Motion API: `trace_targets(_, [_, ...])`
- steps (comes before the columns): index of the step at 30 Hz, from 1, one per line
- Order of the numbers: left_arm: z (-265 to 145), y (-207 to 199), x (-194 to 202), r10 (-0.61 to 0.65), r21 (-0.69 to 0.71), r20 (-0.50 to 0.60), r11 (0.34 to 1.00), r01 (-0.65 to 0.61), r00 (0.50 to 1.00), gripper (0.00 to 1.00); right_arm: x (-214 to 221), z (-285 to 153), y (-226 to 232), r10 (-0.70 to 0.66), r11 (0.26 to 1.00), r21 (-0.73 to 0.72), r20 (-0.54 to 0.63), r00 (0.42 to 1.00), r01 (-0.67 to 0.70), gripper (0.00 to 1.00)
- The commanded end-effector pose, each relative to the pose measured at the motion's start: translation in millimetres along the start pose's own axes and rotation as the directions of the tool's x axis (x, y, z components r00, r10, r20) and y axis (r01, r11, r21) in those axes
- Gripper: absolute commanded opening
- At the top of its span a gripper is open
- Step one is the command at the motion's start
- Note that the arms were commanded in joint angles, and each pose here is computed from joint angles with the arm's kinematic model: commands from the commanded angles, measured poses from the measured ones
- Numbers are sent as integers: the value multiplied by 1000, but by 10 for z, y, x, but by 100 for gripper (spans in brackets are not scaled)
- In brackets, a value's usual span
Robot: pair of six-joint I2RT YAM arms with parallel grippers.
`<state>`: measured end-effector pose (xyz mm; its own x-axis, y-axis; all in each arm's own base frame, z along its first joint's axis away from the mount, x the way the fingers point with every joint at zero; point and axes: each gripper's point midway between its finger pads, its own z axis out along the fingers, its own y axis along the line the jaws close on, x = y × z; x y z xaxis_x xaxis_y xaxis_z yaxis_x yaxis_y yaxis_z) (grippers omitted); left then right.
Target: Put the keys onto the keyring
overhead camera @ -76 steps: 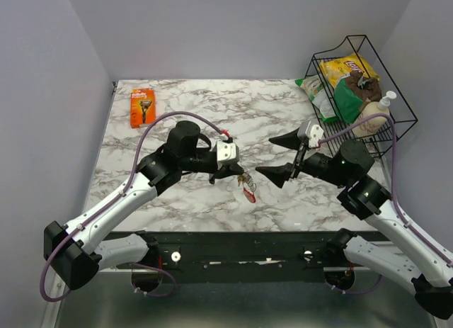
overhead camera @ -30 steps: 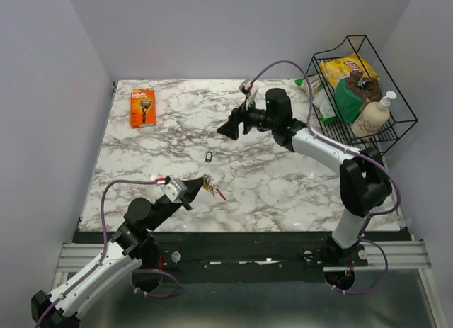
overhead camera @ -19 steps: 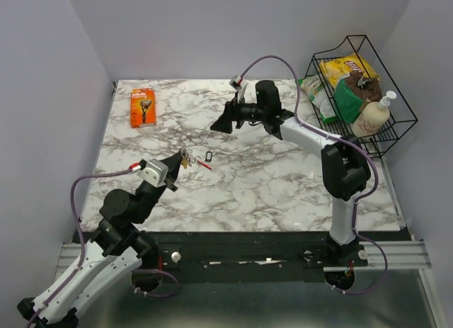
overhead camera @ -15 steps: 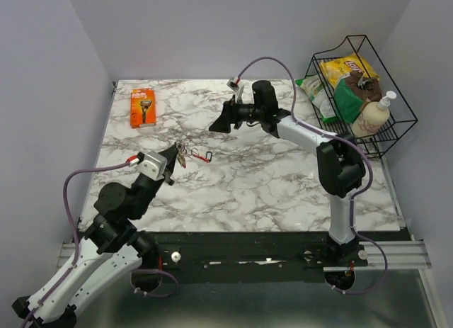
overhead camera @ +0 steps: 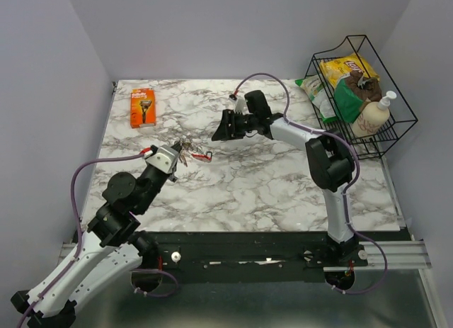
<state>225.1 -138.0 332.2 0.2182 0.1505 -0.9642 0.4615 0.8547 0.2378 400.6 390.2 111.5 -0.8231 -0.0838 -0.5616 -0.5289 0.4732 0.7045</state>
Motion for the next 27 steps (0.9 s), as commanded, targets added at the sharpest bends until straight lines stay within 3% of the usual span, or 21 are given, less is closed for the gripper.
trace_targets(1, [-9,43,-153,-2,-11,53,1000,3,999,0,172,139,-175,83,988,136,-53,995,-76,67])
trace_targets(5, [-18,3,-162,-8,11,67,1000,7,998,0,215,155,-325,122,973,203,-56,991,-108,65])
trace_targets(13, [-14,-57,-168,-13,42,79,999,10,997,0,296,287,-353,135,968,225,-89,987,-112,52])
trace_targets(27, [-79,-44,-232,-24,44,105,999,19,994,0,447,493,-427,178,953,272,-142,974,-134,46])
